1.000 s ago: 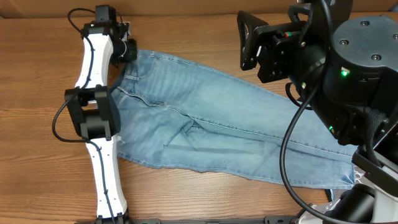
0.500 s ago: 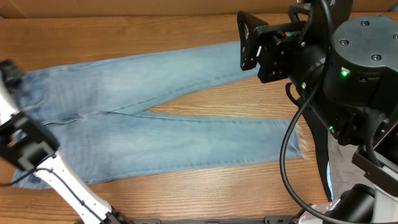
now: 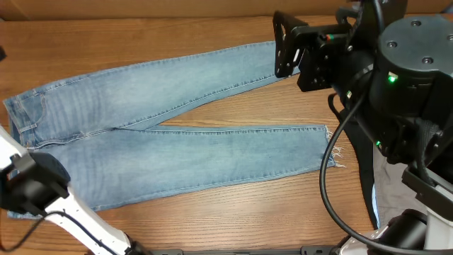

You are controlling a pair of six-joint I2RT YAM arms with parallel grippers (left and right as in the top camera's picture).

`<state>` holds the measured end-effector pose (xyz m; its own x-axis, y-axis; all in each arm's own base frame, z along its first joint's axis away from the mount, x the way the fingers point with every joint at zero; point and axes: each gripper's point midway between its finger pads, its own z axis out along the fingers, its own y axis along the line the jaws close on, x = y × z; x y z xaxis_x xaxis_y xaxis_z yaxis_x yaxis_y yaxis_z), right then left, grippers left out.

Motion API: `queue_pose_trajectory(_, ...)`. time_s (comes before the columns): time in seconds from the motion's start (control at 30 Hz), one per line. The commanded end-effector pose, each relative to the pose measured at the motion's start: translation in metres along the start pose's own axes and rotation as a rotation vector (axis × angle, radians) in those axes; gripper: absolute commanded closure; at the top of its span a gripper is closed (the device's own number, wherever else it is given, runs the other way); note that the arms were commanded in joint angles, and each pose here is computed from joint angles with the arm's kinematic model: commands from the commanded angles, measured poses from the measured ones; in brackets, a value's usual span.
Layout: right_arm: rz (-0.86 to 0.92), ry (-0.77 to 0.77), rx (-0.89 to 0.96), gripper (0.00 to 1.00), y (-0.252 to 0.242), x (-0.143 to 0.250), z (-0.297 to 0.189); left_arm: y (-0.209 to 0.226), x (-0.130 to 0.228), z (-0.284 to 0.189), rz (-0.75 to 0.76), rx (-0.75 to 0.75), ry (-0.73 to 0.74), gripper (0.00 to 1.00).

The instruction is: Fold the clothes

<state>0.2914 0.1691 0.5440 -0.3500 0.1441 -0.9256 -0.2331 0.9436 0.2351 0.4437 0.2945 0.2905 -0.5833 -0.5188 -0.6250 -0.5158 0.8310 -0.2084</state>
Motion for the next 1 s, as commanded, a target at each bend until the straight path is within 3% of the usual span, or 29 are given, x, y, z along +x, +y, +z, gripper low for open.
queue_pose_trajectory(0.0, 0.013, -0.016, 0.043, 0.04, -0.008, -0.003, 0.0, -0.036, -0.015, -0.096, 0.124, 0.047, -0.144, 0.41)
queue_pose_trajectory(0.13, 0.019, -0.033, 0.056, 0.04, -0.012, -0.007, -0.005, -0.05, -0.007, -0.171, 0.145, 0.043, -0.233, 0.32)
queue_pose_trajectory(0.33, 0.061, -0.052, 0.053, 0.02, -0.018, -0.01, -0.021, -0.064, 0.026, -0.272, 0.182, 0.005, -0.345, 0.36)
queue_pose_trajectory(0.53, 0.086, -0.052, 0.115, 0.0, -0.038, -0.008, -0.034, -0.046, 0.063, -0.328, 0.094, -0.143, -0.393, 0.32)
queue_pose_trajectory(0.77, 0.201, 0.066, 0.289, 0.0, -0.098, 0.016, -0.026, -0.016, 0.092, -0.308, -0.061, -0.271, -0.255, 0.29)
queue_pose_trajectory(0.97, 0.272, 0.284, 0.331, 0.0, -0.146, 0.052, 0.016, -0.015, 0.116, -0.228, -0.081, -0.199, 0.028, 0.21)
